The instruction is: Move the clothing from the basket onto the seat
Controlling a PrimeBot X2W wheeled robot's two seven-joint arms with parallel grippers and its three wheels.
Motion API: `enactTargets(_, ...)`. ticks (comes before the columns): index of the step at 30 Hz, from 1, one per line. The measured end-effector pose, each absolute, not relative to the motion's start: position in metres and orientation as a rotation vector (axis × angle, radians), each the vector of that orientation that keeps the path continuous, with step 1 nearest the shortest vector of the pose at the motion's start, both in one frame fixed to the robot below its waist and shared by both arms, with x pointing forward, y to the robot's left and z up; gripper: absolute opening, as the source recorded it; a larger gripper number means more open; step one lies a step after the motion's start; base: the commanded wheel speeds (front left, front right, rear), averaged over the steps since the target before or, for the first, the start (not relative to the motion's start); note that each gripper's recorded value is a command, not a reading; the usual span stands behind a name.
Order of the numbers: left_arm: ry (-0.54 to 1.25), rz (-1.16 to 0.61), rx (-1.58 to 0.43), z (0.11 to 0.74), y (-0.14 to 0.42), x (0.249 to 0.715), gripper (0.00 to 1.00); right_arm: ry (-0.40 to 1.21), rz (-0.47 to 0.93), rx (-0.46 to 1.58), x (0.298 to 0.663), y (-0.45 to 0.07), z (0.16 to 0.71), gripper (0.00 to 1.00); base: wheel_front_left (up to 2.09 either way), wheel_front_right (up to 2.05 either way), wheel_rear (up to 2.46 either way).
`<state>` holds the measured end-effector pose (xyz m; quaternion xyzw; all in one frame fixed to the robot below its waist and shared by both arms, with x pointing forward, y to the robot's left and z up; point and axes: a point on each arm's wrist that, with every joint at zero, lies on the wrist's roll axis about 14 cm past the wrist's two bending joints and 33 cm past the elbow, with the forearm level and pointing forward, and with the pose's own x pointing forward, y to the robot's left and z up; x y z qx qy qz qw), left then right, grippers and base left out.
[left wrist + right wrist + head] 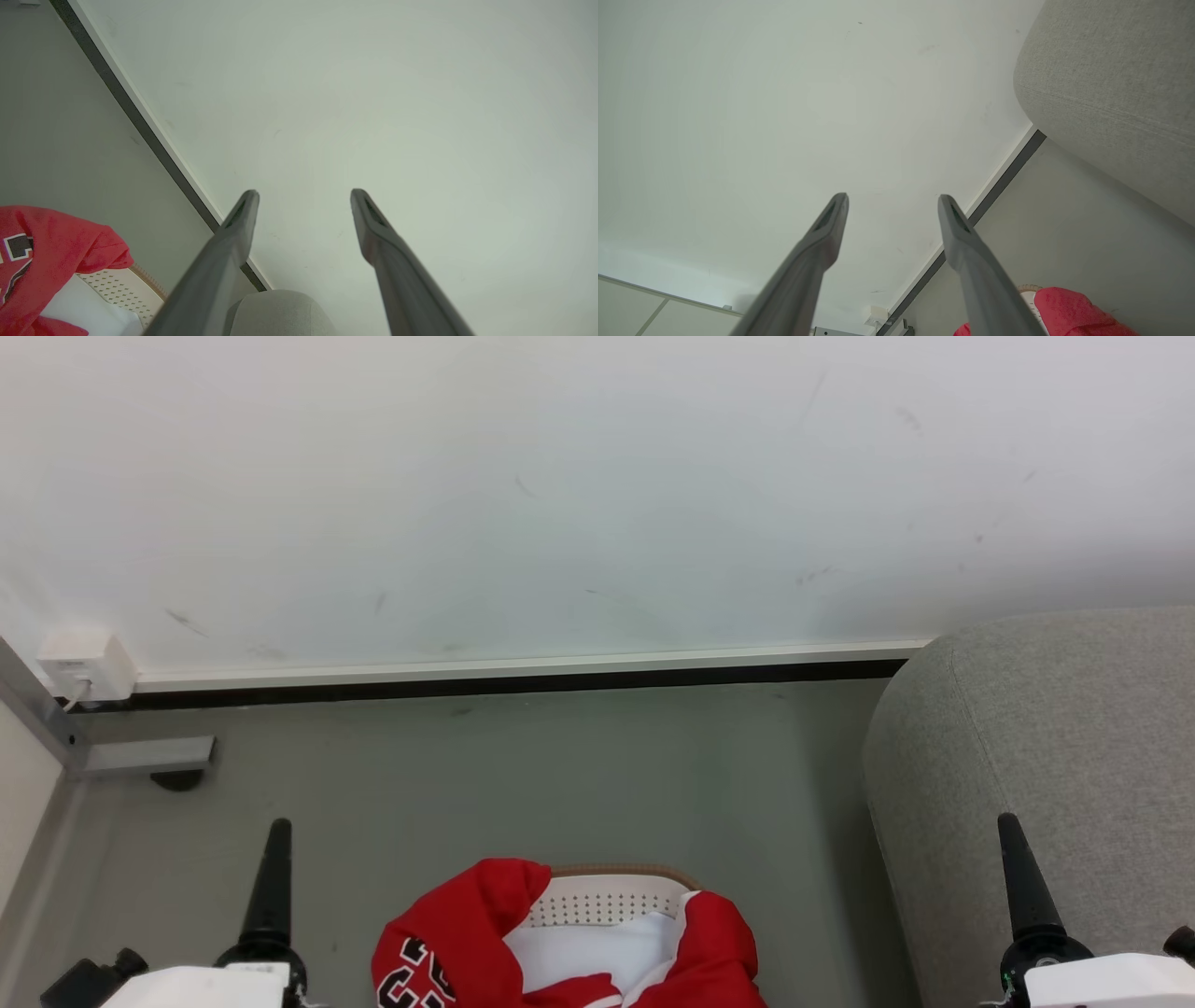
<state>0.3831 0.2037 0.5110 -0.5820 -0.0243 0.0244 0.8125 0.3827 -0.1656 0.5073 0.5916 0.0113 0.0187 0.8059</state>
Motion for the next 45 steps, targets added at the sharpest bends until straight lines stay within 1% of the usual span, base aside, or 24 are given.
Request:
enactTargets(11, -0.058, 0.033, -0.927, 0.517, 0.201, 0.385, 1.0, 0.007, 0.067, 1.031, 0.383, -0.159, 0.512, 1.0, 0.0, 0.0, 0.0)
enactTargets(18, -0.065, 0.03, -0.778, 0.519, 0.201, 0.385, 1.0, -0.014, 0.083, 0.863, 0.384, -0.158, 0.517, 1.0, 0.0, 0.0, 0.0)
enactTargets(34, -0.083, 0.01, -0.557, 0.523, 0.195, 0.386, 1.0, -0.054, 0.102, 0.58, 0.384, -0.157, 0.523, 1.0, 0.0, 0.0, 0.0)
enactTargets(45, -0.103, 0.0, -0.445, 0.527, 0.193, 0.387, 1.0, -0.076, 0.115, 0.468, 0.384, -0.154, 0.526, 1.0, 0.0, 0.0, 0.0)
